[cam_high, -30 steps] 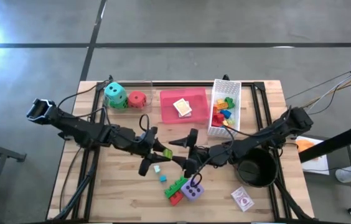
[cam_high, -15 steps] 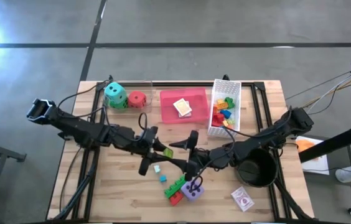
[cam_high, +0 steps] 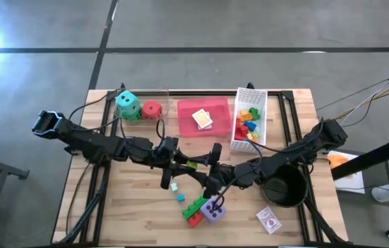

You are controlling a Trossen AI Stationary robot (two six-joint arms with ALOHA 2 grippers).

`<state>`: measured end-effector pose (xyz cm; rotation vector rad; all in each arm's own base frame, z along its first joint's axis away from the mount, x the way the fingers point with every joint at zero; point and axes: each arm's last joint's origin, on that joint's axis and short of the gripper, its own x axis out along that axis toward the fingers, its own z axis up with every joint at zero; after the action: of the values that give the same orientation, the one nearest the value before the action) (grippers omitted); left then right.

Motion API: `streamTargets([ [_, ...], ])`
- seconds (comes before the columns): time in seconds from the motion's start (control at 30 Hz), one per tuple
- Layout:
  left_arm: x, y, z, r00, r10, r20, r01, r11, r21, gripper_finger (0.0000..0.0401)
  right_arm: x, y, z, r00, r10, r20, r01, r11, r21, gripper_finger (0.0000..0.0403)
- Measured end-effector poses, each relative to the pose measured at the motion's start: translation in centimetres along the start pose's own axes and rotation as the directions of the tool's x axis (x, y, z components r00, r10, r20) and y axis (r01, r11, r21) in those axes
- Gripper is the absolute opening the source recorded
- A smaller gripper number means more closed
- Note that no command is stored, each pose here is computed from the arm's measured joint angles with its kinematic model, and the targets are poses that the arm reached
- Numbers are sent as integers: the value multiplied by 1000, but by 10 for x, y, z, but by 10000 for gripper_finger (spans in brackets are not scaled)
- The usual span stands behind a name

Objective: Pick & Place Toys
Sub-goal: Put the small green game piece into the white bin

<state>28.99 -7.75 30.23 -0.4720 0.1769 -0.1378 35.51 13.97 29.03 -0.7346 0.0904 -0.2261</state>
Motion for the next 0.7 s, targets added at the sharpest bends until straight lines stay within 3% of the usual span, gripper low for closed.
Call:
streamTargets([
  [0.23,0,-1,2,1000,-9,19,9,1000,-23,130,0,-2,-1,998,-51,-39,50,999,-12,125],
  [0.4,0,-1,2,1000,-11,18,12,999,-35,135,-1,-1,1,998,-47,-29,47,999,-17,114],
  [0.7,0,0,1,1000,0,8,1,1000,-26,263,-2,1,0,999,-29,-21,29,1000,0,93],
])
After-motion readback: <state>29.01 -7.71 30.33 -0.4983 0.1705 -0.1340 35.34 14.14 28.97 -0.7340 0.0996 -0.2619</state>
